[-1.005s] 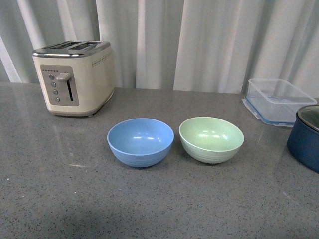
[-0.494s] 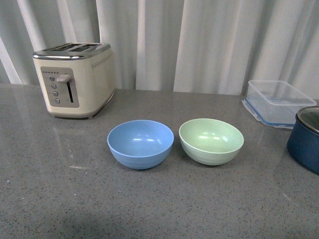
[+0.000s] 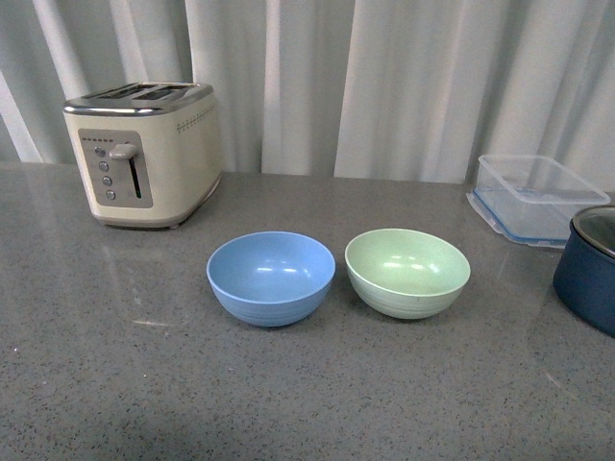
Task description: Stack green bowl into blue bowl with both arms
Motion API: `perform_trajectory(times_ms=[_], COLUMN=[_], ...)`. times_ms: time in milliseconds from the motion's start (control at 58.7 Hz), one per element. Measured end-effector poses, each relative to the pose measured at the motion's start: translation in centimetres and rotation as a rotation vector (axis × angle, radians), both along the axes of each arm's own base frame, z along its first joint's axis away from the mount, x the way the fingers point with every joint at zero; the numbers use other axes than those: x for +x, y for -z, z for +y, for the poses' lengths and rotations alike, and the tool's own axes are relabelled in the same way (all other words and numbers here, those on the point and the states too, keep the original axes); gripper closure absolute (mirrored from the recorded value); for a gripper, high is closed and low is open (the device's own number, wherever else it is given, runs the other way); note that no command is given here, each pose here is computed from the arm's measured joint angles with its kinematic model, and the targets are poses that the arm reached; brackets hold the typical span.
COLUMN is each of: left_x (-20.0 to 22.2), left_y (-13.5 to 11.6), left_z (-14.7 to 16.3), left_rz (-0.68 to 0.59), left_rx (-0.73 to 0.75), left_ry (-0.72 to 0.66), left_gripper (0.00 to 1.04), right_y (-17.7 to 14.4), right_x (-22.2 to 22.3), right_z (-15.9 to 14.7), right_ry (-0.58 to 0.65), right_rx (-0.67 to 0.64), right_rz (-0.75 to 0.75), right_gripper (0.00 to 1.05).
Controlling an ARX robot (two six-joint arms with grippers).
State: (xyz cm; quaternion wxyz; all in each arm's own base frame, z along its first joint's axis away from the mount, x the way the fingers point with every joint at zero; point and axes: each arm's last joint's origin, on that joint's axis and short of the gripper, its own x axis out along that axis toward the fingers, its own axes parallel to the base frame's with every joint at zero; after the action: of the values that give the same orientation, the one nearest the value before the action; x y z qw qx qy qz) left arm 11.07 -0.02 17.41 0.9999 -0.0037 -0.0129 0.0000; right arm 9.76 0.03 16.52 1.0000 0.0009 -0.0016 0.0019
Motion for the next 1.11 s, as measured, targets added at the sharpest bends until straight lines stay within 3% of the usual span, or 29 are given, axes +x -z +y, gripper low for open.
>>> perform_trajectory(times_ms=[494, 903, 988, 1107], left_x=[-1.4, -1.4, -1.4, -1.4], left_y=[0.3, 0.3, 0.3, 0.3], left_z=[0.0, 0.0, 0.0, 0.0], left_rz=[0.007, 0.008, 0.008, 0.008], left_rx=[0.0, 0.0, 0.0, 0.002], left_ry=[0.002, 0.002, 0.001, 0.001], left_gripper=[1.01, 0.3, 0.07, 0.07], right_y=[0.0, 0.0, 0.4, -0.8], right_x=[0.0, 0.0, 0.3, 1.7], right_z=[0.0, 0.0, 0.1, 0.5], right_ry=[0.0, 0.0, 0.022, -0.003], right_rx=[0.0, 0.0, -0.091, -0.106], right_rz=[0.0, 0.0, 0.155, 0.166], right_gripper=[0.1, 0.1, 0.1, 0.1])
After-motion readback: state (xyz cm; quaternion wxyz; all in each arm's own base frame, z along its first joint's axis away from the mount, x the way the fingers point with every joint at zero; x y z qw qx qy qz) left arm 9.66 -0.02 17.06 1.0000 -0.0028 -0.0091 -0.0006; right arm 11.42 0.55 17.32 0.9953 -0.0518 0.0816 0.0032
